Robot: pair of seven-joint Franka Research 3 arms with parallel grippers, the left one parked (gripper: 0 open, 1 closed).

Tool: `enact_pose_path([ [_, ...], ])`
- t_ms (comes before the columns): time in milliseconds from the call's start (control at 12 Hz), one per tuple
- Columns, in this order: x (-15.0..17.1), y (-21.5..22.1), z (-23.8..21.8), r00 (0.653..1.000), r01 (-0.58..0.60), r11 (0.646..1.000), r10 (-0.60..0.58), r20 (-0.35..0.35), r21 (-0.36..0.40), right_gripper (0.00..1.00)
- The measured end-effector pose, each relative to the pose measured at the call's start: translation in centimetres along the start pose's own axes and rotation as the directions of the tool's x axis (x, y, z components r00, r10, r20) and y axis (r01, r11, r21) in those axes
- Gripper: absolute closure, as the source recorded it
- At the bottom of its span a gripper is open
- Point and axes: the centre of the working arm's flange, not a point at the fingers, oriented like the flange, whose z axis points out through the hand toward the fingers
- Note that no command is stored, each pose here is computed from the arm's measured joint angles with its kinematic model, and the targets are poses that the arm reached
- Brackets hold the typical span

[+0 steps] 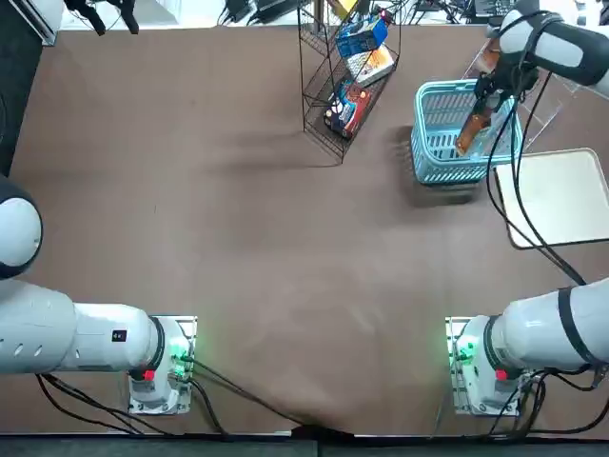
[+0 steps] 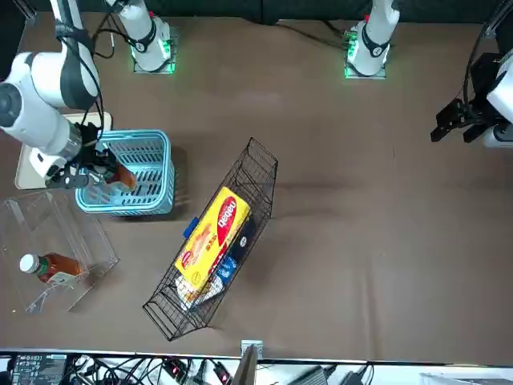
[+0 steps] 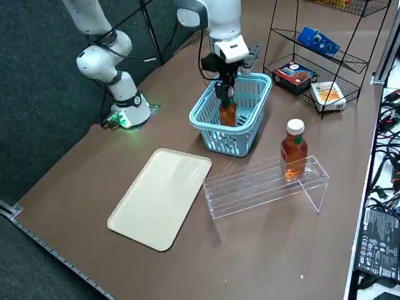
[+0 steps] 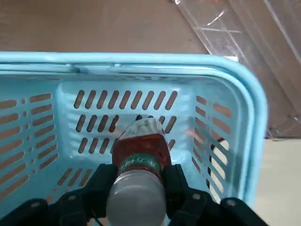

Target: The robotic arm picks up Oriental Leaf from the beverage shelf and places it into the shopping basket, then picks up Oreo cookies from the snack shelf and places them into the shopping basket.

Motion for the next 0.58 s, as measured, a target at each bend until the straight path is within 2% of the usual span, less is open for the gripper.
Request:
enact_pose_path([
  [333, 0.9, -0.4, 3.2, 1.0, 0.013, 1.0, -0.013, 0.022, -0.007, 0.43],
  [583, 1.0, -0.6, 3.7, 1.0, -0.001, 1.0, 0.001, 0.026, -0.014, 0.41],
])
